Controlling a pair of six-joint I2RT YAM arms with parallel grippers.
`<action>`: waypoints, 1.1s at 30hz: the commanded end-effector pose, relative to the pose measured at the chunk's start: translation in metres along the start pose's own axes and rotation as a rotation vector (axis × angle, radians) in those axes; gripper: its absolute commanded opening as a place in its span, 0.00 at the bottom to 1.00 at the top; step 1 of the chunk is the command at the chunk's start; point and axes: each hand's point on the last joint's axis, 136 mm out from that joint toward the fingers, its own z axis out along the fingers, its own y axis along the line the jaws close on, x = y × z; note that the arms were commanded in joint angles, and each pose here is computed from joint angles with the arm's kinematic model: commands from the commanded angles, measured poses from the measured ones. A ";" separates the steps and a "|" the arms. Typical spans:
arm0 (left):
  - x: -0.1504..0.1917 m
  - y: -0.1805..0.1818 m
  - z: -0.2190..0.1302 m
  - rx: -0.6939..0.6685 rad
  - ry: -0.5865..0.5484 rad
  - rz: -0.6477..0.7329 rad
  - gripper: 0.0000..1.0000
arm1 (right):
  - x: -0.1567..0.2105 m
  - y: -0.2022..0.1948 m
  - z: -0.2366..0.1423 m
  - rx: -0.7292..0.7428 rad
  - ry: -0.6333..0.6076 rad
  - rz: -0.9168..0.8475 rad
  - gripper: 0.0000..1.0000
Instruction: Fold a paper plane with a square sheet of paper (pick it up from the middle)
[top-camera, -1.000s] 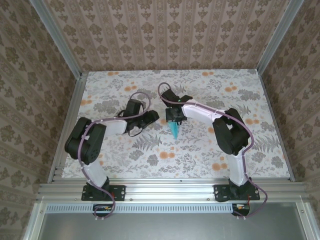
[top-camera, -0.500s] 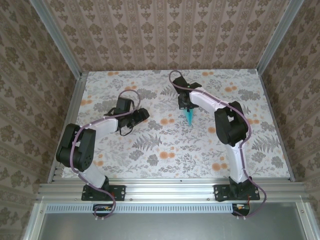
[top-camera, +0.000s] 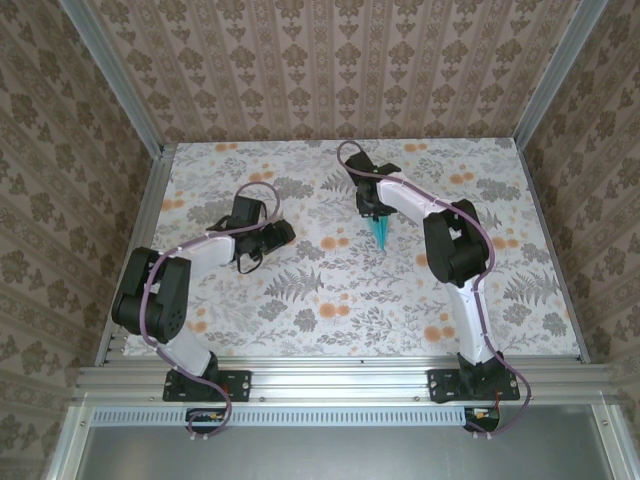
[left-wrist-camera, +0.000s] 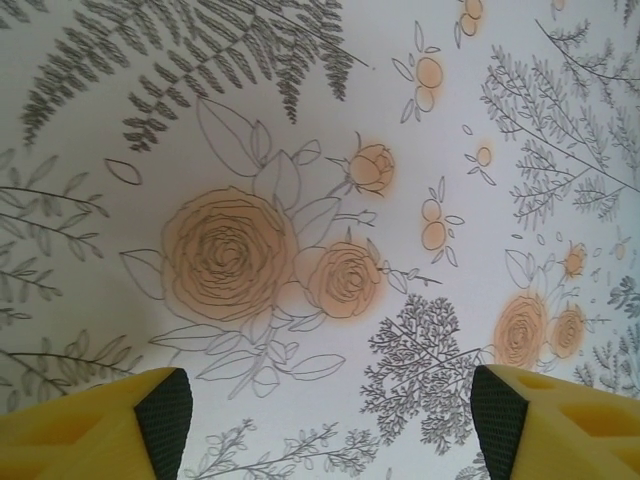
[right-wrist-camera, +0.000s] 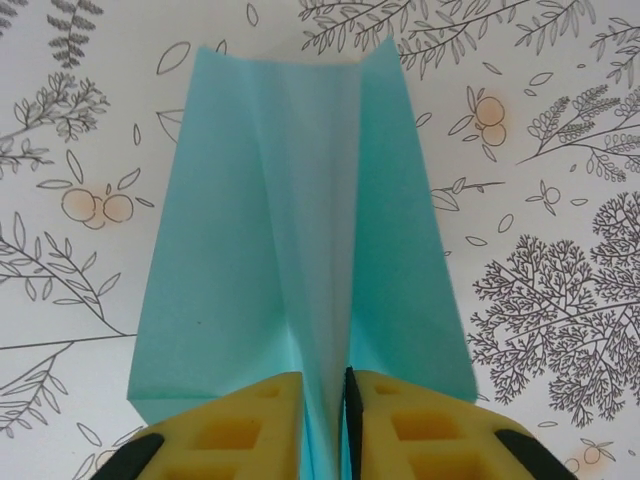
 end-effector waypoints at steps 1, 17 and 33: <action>-0.026 -0.008 -0.027 -0.016 -0.078 0.051 0.77 | -0.022 -0.015 -0.049 -0.014 -0.068 0.028 0.31; -0.104 0.087 -0.175 -0.542 -0.622 0.208 1.00 | 0.004 -0.186 -0.144 0.131 -0.600 0.334 1.00; -0.104 0.110 -0.133 -0.344 -0.788 0.528 1.00 | 0.053 -0.202 -0.073 0.126 -0.784 0.218 1.00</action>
